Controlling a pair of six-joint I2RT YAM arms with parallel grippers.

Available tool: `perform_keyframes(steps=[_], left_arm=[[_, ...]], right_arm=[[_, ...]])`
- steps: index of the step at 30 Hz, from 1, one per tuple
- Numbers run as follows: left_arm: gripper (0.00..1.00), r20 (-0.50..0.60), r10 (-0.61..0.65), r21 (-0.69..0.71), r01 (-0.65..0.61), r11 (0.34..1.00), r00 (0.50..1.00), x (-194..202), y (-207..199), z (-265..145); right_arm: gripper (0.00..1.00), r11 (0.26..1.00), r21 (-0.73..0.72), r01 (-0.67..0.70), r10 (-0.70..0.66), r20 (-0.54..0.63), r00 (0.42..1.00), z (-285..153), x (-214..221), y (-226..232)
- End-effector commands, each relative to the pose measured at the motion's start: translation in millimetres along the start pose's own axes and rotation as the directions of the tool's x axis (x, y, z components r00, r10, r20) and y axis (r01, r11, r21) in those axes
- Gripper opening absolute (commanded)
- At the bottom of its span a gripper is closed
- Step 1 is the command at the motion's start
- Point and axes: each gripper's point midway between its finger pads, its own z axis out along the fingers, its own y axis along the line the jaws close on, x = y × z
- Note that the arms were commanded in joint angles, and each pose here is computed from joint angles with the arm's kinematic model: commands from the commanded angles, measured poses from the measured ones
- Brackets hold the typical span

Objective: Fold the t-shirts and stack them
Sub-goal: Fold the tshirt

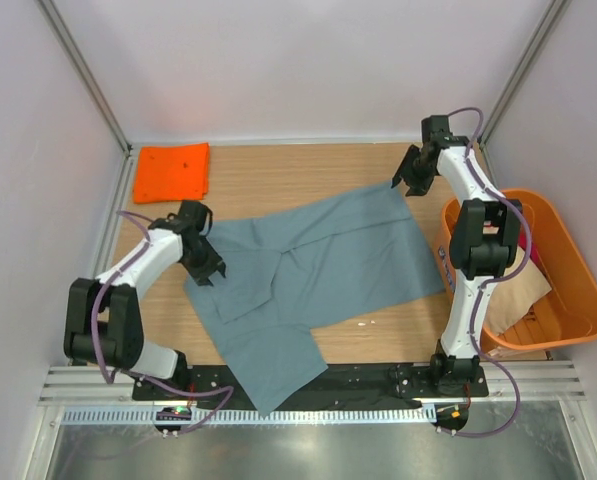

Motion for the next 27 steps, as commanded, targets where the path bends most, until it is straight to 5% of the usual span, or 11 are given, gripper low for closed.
perform_keyframes(steps=[1, 27], left_arm=[[0.39, -0.019, -0.034, -0.080, 0.032, 0.996, 0.999, 40.5, 21.9, -11.2], [0.37, -0.073, -0.018, 0.019, 0.020, 1.000, 0.997, 75.7, 33.8, 7.9]], right_arm=[[0.52, 0.998, -0.044, -0.040, 0.040, -0.005, 0.999, -13.0, 6.8, 12.3], [0.52, 0.998, -0.062, -0.016, 0.014, -0.043, 0.999, -10.8, 36.7, 1.0]])
